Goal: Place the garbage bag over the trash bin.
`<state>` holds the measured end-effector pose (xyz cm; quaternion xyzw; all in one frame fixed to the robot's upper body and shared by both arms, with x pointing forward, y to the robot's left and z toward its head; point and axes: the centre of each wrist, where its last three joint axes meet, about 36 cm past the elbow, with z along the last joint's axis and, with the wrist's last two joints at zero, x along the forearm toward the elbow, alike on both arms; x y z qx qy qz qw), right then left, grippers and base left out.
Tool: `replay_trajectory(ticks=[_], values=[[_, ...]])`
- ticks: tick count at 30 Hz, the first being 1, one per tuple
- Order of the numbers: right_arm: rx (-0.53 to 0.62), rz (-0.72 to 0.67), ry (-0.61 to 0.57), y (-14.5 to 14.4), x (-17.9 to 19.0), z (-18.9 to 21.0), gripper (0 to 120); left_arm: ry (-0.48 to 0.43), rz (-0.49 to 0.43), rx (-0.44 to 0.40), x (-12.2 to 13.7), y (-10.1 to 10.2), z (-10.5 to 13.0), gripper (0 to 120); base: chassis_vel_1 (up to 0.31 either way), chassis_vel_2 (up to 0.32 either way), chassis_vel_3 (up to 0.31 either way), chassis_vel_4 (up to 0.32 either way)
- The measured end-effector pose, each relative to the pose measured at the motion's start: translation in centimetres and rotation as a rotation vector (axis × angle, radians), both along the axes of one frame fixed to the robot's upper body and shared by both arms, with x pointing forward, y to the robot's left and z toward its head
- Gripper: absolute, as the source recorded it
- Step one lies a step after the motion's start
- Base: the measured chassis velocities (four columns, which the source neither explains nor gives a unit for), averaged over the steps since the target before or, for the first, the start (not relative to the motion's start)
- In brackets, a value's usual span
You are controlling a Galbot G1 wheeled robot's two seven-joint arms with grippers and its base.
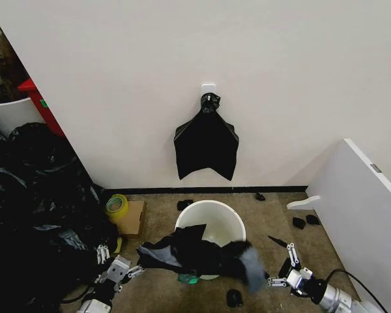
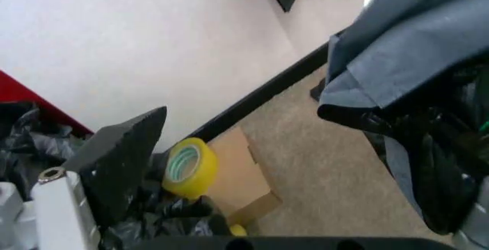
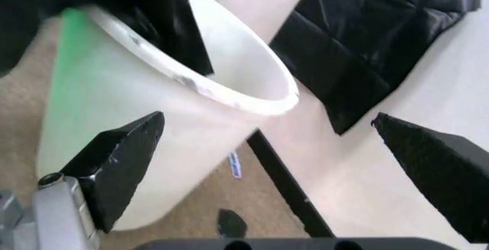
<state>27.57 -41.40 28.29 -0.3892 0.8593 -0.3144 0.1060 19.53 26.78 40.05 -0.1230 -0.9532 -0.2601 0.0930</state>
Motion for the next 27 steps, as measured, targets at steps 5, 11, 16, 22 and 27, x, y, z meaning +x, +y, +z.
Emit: replay_trajectory(ticks=[5, 11, 16, 22, 27], values=[[0.011, -0.03, -0.01, -0.1, 0.1, -0.2, 100, -0.013, -0.039, -0.047, -0.3, -0.2, -0.6, 100, 0.0, 0.0, 0.0, 0.0], [0.063, -0.052, -0.046, 1.2, 0.5, 0.7, 100, -0.03, -0.088, -0.125, -0.5, -1.9, -3.0, 100, 0.0, 0.0, 0.0, 0.0], [0.158, -0.071, -0.077, 3.7, 0.6, 2.1, 100, -0.047, -0.03, -0.198, 1.2, -3.2, -4.5, 100, 0.0, 0.0, 0.0, 0.0], [0.279, -0.112, -0.117, 6.9, 1.1, 4.4, 100, -0.043, -0.024, -0.25, 1.6, -4.2, -5.0, 100, 0.0, 0.0, 0.0, 0.0], [0.394, -0.138, -0.152, 10.2, 1.6, 7.2, 100, -0.03, -0.045, -0.239, 1.3, -4.7, -6.2, 100, 0.0, 0.0, 0.0, 0.0]])
